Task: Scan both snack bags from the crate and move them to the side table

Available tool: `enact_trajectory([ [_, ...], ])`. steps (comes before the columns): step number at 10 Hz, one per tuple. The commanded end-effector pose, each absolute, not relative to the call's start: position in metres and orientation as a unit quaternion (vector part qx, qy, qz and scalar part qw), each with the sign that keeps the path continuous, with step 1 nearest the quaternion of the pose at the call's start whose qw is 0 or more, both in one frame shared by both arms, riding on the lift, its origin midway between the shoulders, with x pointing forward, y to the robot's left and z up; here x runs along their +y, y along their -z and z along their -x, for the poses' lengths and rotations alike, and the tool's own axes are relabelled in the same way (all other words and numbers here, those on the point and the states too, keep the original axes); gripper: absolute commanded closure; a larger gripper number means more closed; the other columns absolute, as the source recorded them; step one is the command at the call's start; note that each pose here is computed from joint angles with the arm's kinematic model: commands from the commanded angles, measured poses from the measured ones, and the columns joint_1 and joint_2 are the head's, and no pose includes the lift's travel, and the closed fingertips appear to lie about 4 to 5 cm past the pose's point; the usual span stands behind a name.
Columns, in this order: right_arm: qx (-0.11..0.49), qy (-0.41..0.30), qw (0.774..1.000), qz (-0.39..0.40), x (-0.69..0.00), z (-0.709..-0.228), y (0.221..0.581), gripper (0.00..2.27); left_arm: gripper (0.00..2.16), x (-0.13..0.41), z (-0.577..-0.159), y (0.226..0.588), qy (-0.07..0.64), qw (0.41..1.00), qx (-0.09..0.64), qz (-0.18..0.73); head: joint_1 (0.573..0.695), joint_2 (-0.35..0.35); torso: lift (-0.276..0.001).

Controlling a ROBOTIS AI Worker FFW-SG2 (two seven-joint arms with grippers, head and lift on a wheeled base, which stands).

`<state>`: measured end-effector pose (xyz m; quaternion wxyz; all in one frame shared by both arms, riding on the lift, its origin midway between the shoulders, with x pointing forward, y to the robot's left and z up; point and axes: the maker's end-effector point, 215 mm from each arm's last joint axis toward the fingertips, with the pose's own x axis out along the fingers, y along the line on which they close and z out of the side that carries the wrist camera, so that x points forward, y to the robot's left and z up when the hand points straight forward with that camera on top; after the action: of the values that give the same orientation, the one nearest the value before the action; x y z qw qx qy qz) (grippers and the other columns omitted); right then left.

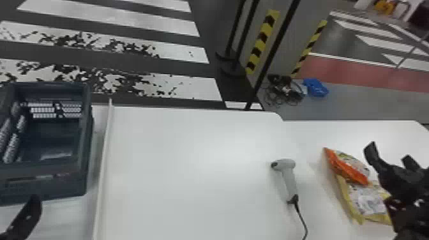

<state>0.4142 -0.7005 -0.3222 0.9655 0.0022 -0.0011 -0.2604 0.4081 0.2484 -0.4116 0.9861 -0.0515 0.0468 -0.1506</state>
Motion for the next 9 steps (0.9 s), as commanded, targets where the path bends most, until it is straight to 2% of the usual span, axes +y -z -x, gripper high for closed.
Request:
enact_trajectory([
  [1, -0.015, 0.209, 0.978, 0.014, -0.631, -0.431, 0.311, 0.05, 0.04, 0.248, -0.408, 0.411, 0.150, 0.986, 0.046, 0.051, 0.695, -0.350, -0.099],
  [4, -0.020, 0.074, 0.996, 0.036, -0.446, -0.470, 0.318, 0.05, 0.04, 0.238, -0.408, 0.402, 0.157, 0.985, 0.038, 0.053, 0.695, -0.350, -0.099],
  [6, -0.022, 0.026, 0.998, 0.043, -0.351, -0.473, 0.332, 0.06, 0.04, 0.233, -0.408, 0.403, 0.157, 0.985, 0.042, 0.053, 0.695, -0.272, -0.099],
  [7, -0.032, 0.017, 0.999, 0.034, -0.322, -0.468, 0.334, 0.06, 0.04, 0.231, -0.407, 0.404, 0.158, 0.985, 0.043, 0.054, 0.695, -0.202, -0.099],
  [9, -0.036, 0.015, 0.999, 0.020, -0.291, -0.456, 0.343, 0.06, 0.04, 0.229, -0.408, 0.404, 0.156, 0.985, 0.043, 0.052, 0.695, -0.119, -0.099],
])
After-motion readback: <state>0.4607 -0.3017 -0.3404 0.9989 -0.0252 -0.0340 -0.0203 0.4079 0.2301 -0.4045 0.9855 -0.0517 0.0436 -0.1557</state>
